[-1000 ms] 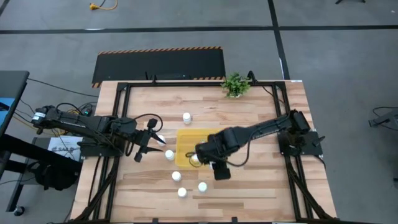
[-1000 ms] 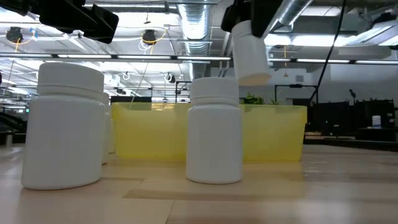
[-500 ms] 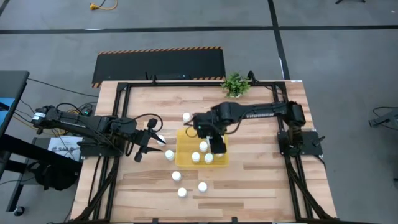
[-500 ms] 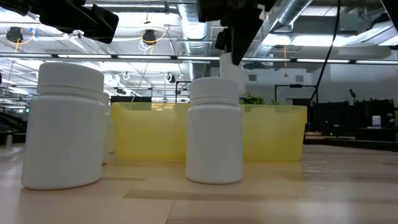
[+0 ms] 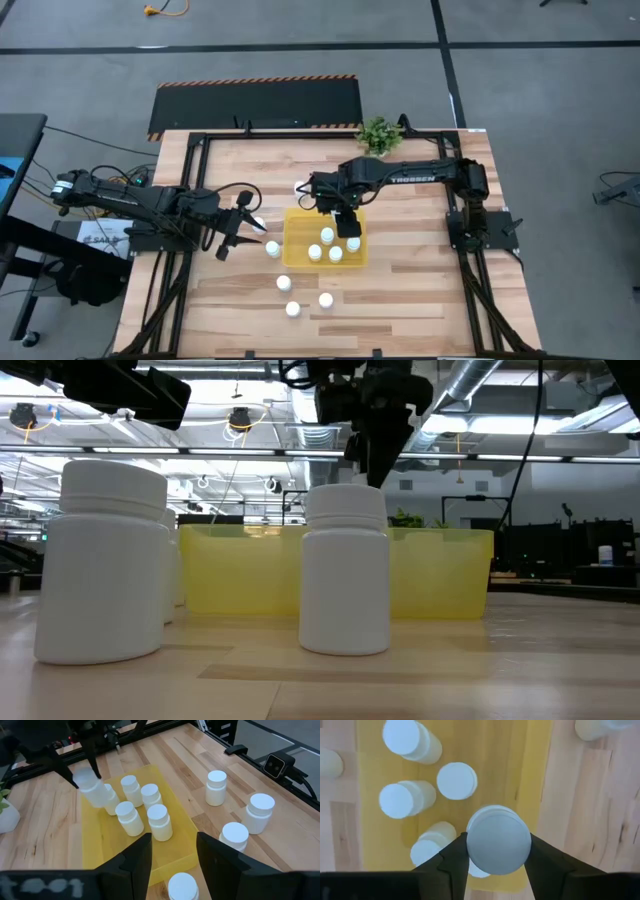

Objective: Pick and place pill bottles into a basket
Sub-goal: Put the white pill bottle into the yellow bin

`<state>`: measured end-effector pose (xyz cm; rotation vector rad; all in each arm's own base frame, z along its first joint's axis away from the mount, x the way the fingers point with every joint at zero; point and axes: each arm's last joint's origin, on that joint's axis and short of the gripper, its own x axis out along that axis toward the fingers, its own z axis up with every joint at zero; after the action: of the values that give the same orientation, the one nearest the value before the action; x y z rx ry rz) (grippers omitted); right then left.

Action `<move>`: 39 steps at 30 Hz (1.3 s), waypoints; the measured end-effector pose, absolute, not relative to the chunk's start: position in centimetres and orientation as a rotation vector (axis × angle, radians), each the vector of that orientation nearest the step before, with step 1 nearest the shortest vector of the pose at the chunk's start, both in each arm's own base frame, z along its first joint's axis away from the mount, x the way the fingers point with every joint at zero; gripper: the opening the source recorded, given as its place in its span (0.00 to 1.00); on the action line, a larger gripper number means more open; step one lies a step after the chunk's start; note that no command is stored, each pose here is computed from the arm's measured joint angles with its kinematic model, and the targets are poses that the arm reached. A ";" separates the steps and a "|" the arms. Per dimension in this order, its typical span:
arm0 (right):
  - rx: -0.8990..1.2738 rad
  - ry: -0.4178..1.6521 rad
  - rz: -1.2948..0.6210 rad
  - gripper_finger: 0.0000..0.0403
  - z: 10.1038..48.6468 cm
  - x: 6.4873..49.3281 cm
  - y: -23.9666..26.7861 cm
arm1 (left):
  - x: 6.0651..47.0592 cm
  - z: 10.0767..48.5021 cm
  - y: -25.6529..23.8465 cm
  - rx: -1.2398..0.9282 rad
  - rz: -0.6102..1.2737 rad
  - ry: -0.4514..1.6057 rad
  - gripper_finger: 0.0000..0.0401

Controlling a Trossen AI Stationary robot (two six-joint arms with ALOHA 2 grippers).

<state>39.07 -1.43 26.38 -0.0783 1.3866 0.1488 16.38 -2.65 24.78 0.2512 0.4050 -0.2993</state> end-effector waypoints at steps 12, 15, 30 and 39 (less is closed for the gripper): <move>-0.083 1.368 0.142 0.38 24.4 39.3 -1.5 | 16.4 24.8 -2.7 0.259 -0.301 0.404 0.36; -0.073 1.369 0.133 0.39 23.6 39.2 -1.5 | 16.4 24.8 -2.7 0.259 -0.301 0.404 0.36; -0.049 1.356 0.093 0.40 21.2 39.1 -1.5 | 16.4 24.8 -2.7 0.260 -0.301 0.403 0.36; -0.032 1.366 0.082 0.39 19.6 38.7 -1.2 | 16.4 24.8 -2.7 0.259 -0.301 0.404 0.36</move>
<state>38.71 -1.20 19.59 -0.0319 1.3656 0.0821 16.38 -2.66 24.78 0.2589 0.4037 -0.3010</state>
